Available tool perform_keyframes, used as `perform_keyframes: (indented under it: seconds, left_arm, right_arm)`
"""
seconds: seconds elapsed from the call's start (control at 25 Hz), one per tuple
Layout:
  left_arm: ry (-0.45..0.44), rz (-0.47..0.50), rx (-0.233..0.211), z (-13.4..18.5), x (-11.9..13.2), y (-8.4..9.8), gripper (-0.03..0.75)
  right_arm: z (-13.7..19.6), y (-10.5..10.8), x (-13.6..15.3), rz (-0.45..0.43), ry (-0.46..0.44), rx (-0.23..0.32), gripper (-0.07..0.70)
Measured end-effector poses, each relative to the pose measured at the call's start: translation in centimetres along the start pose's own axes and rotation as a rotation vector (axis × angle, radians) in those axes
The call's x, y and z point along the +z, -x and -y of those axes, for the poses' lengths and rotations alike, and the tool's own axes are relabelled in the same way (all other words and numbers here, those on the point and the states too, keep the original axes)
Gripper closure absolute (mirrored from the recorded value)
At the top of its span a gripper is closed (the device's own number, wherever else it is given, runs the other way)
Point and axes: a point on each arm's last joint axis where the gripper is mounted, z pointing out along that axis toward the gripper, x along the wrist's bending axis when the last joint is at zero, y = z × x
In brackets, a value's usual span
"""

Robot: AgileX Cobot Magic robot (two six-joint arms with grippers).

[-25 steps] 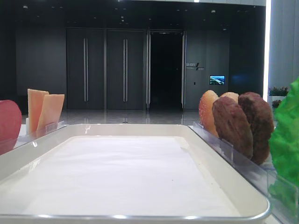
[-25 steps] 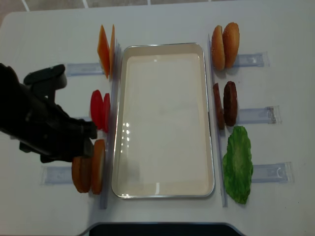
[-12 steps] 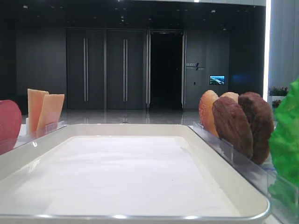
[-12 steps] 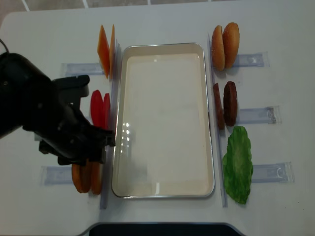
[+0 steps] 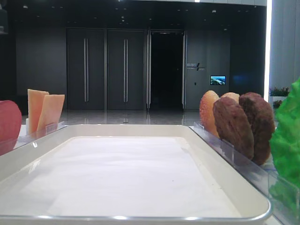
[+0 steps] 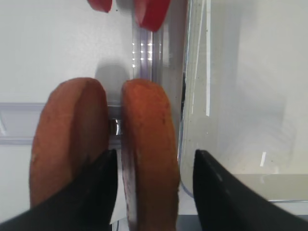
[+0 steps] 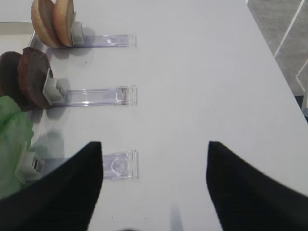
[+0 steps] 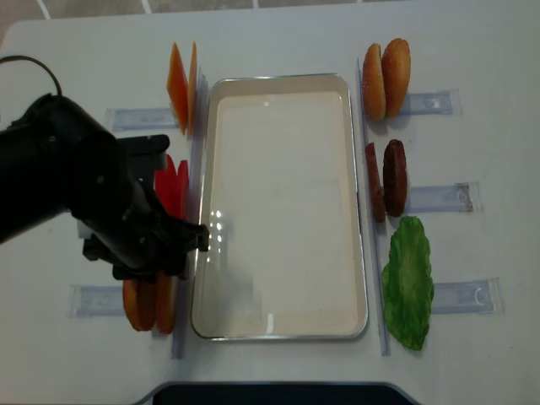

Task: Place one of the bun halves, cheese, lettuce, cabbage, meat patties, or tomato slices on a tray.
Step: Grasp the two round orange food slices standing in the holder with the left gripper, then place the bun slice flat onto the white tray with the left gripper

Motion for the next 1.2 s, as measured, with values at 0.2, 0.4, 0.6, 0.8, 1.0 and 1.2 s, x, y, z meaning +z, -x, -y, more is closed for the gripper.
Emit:
perform_keyframes:
  seconds: [0.2,0.4,0.6,0.8,1.0,1.2]
  left_arm:
    - [0.003,-0.002,0.003,0.0,0.0,0.0,0.446]
    - [0.003,-0.016,0.012,0.0,0.0,-0.1,0.564]
    - [-0.004,-0.018,0.021,0.0,-0.1,-0.1,0.566]
    - [-0.005,0.012,0.035,-0.3,-1.7,0.3,0.566]
    - [0.086,0.176,0.017,0.0,-5.3,1.0,0.569]
    - [0.156,0.353,0.022,0.7,-7.8,1.5,0.57]
  right_arm:
    - [0.0,0.0,0.0,0.0,0.0,0.0,0.161]
    - [0.0,0.0,0.0,0.0,0.0,0.0,0.161]
    - [0.0,0.0,0.0,0.0,0.0,0.0,0.161]
    - [0.0,0.0,0.0,0.0,0.0,0.0,0.161]
    - [0.0,0.0,0.0,0.0,0.0,0.0,0.161]
    - [0.0,0.0,0.0,0.0,0.0,0.0,0.161]
